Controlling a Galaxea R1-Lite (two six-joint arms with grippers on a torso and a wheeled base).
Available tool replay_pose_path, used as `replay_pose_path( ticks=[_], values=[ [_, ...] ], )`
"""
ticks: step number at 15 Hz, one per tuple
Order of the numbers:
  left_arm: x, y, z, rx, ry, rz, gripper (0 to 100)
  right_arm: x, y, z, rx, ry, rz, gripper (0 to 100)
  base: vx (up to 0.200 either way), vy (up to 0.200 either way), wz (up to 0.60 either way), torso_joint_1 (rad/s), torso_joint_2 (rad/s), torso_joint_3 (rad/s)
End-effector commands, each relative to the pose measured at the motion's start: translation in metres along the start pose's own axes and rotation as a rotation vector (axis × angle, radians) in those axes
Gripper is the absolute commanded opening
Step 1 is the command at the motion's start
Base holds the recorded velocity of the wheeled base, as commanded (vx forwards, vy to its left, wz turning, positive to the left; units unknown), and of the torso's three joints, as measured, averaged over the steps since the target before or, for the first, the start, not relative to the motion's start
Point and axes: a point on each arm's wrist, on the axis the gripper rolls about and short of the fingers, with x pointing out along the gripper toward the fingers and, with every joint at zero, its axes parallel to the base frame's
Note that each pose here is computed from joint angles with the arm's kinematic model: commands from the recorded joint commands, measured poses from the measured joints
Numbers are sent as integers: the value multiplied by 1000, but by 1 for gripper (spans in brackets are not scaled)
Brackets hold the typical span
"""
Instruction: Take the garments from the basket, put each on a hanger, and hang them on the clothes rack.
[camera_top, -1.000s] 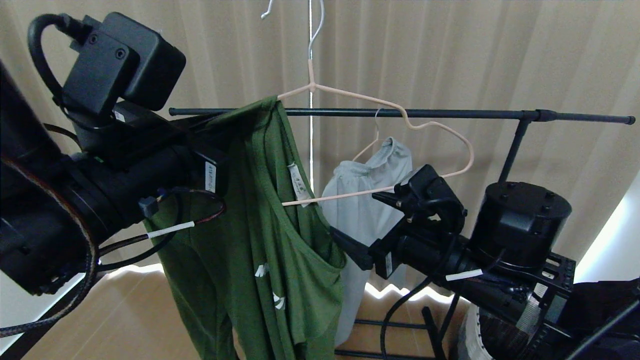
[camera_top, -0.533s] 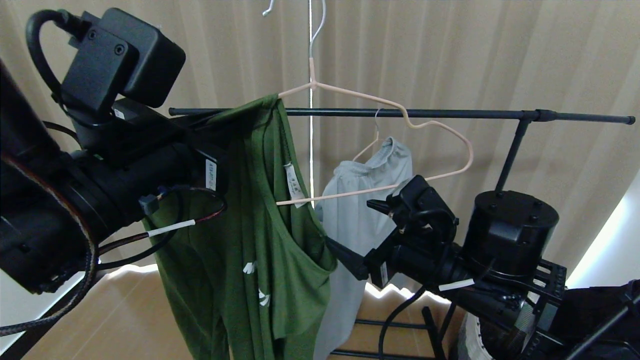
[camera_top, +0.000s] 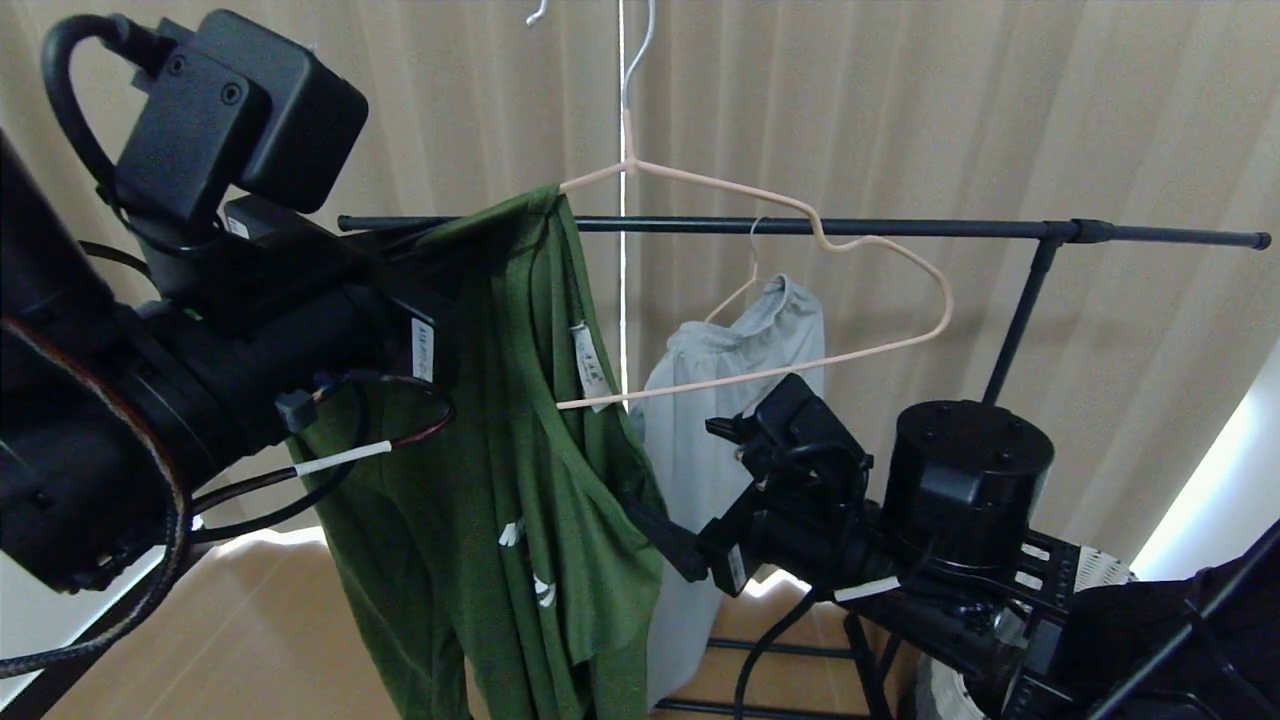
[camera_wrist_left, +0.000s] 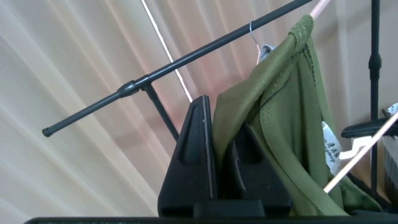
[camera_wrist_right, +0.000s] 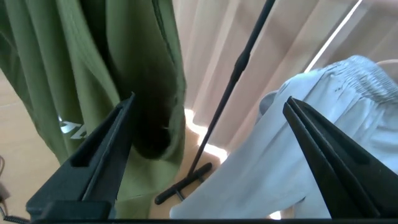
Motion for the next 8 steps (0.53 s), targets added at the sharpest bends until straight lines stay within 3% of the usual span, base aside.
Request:
replay_pose_path(
  ticks=[1,4,5,8],
  values=[
    [-1,1,1,0,-3,2,0,0,0,-2,-1,8,1,100,0,0,0,0,0,0],
    [-5,3,5,-6,-22,6,0,-1,-1,-7,0,26,-4,100,0,0,0,0,0,0],
    [-7,4,6,-8,-29,5,0,-2,-1,-8,0,29,-4,0,0,0,0,0,0,0],
    [-6,8,5,-3,-21,24,0,-17,-12,-8,3,36,-49,0,0,0,0,0,0,0]
  ],
)
